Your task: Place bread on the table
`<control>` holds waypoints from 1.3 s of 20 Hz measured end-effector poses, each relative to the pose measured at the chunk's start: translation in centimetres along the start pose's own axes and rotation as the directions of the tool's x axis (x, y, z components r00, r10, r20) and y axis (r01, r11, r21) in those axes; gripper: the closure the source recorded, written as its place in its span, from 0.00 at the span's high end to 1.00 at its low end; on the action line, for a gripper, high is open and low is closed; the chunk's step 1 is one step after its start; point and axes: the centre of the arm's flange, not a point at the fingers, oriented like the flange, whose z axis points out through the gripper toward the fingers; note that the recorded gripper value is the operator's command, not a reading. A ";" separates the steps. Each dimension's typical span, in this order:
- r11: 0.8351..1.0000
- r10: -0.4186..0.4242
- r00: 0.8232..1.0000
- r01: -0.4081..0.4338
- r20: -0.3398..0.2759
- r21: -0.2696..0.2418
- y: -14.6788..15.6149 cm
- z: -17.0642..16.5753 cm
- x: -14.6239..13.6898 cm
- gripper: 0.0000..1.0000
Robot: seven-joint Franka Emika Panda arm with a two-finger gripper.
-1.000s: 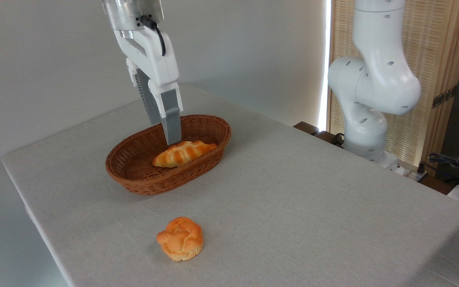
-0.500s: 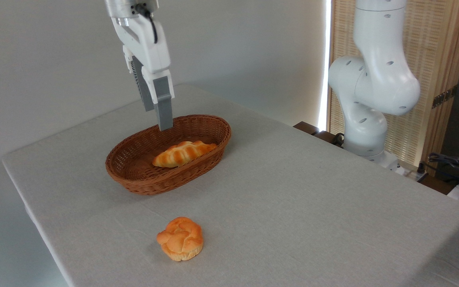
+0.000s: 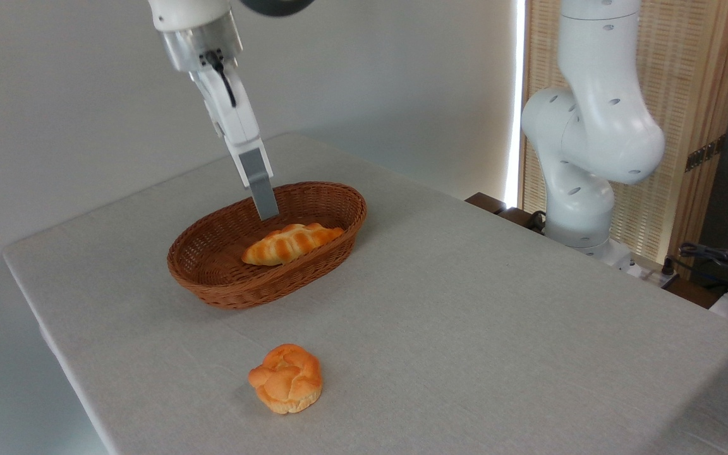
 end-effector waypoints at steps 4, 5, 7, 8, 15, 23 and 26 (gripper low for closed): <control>0.998 0.055 0.999 -0.055 0.002 0.011 2.4 3.2 2.0 1.00; 0.998 0.063 0.998 -0.063 0.002 0.014 2.9 3.8 2.2 1.00; 0.997 0.077 0.997 -0.077 -0.001 0.022 4.0 5.5 2.7 1.00; 0.997 0.079 0.997 -0.079 -0.002 0.026 4.6 6.5 3.0 1.00; 0.995 0.099 0.995 -0.100 0.005 0.027 6.0 10.1 3.3 1.00; 0.991 0.126 0.990 -0.128 0.069 0.027 6.8 12.4 2.9 1.00; 0.991 0.129 0.988 -0.132 0.080 0.027 7.1 12.9 2.9 1.00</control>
